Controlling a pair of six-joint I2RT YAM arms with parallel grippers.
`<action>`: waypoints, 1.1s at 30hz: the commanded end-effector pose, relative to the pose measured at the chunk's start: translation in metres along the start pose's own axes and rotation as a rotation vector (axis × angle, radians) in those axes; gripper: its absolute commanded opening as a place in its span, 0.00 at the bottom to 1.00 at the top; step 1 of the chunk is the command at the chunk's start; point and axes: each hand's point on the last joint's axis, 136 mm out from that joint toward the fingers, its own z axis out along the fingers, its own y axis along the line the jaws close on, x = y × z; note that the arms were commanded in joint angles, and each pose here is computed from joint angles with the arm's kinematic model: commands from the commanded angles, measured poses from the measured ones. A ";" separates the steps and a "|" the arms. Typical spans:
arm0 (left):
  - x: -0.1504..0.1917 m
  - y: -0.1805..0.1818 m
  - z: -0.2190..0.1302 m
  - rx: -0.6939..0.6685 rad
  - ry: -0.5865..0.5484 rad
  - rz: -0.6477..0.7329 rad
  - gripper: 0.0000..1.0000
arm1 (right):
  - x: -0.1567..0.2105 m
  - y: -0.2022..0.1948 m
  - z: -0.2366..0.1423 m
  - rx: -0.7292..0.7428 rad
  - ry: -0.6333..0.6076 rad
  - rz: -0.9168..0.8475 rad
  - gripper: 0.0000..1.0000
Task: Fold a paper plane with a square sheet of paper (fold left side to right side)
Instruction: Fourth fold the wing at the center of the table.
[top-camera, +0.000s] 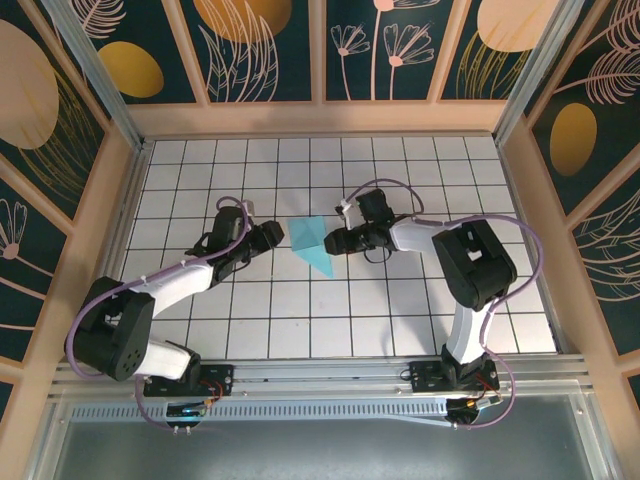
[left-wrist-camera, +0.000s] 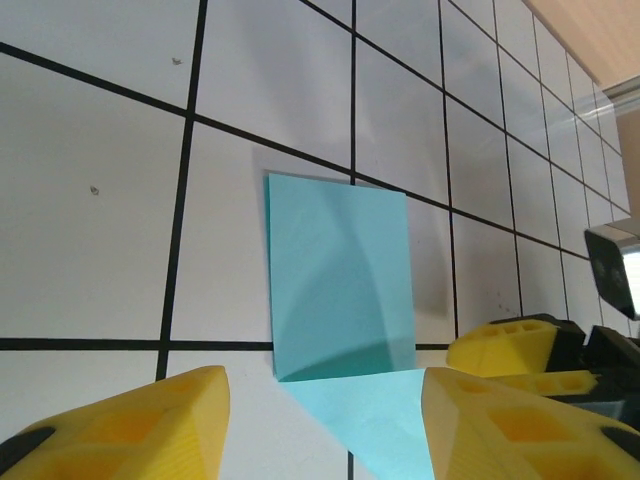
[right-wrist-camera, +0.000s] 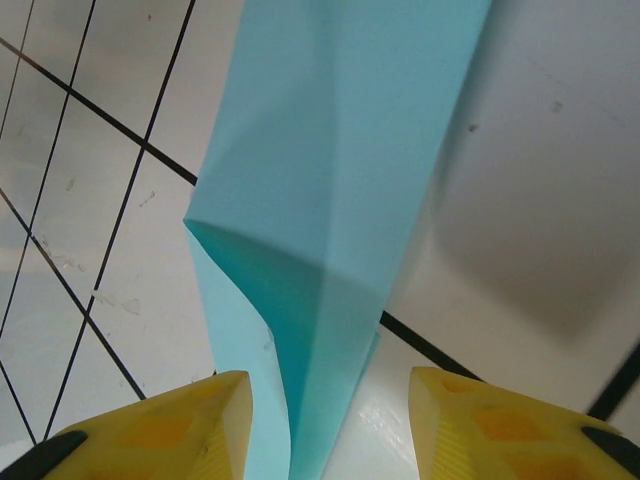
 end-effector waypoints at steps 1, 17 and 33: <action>-0.006 -0.004 -0.004 0.026 -0.026 -0.028 0.54 | -0.012 0.010 0.008 -0.048 -0.023 -0.052 0.45; -0.002 0.001 0.014 0.050 0.018 -0.069 0.58 | -0.015 0.020 0.001 -0.068 -0.027 -0.059 0.00; -0.007 -0.013 0.039 0.120 0.073 -0.102 0.59 | -0.016 0.031 -0.023 -0.083 -0.087 -0.055 0.00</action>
